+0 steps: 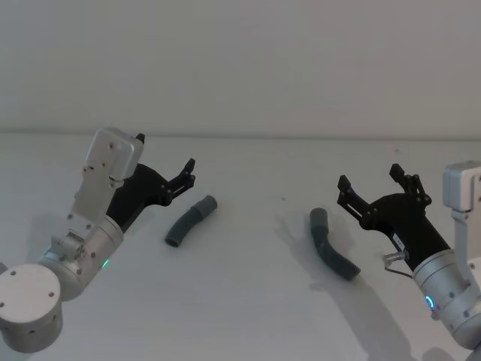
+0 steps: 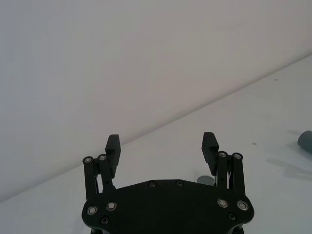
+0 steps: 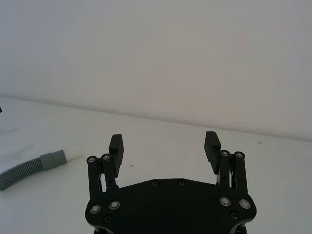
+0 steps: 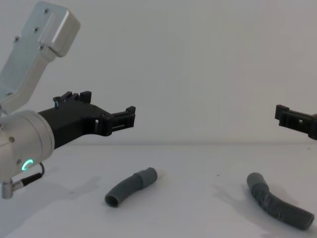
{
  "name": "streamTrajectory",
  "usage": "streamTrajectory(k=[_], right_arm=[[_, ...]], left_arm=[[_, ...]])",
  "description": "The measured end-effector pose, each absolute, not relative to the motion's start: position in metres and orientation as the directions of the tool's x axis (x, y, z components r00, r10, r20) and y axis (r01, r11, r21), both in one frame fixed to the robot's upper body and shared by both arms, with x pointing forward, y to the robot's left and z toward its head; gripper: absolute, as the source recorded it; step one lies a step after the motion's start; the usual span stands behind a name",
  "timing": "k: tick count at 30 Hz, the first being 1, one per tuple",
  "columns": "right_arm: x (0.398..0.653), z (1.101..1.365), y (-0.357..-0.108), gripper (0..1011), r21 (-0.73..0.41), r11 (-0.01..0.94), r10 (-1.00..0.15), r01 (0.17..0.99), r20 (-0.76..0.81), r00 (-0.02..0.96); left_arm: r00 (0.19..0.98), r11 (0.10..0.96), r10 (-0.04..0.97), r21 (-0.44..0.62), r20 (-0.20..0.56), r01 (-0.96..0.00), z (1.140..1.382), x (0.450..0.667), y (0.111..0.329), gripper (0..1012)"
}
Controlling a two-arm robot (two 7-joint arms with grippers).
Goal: Use both hands to pick up one end of the pipe from the table, align the ends, and insert them.
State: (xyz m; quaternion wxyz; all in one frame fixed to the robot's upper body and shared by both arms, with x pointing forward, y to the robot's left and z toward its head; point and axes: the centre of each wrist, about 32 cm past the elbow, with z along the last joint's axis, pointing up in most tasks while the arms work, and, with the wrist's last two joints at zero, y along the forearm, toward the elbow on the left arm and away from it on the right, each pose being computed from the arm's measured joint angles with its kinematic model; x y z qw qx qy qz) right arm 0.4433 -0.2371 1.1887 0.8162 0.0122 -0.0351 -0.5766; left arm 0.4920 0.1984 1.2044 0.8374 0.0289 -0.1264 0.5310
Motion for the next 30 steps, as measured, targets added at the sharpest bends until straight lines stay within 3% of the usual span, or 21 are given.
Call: streamTrajectory(k=[30], right_arm=[[0.4433,1.1887,-0.2371,1003,0.06,0.335,-0.942,0.94,0.043,0.333]], left_arm=[[0.404,0.434,0.882,-0.086,0.242,-0.897,1.2044,0.492,0.1984,1001]])
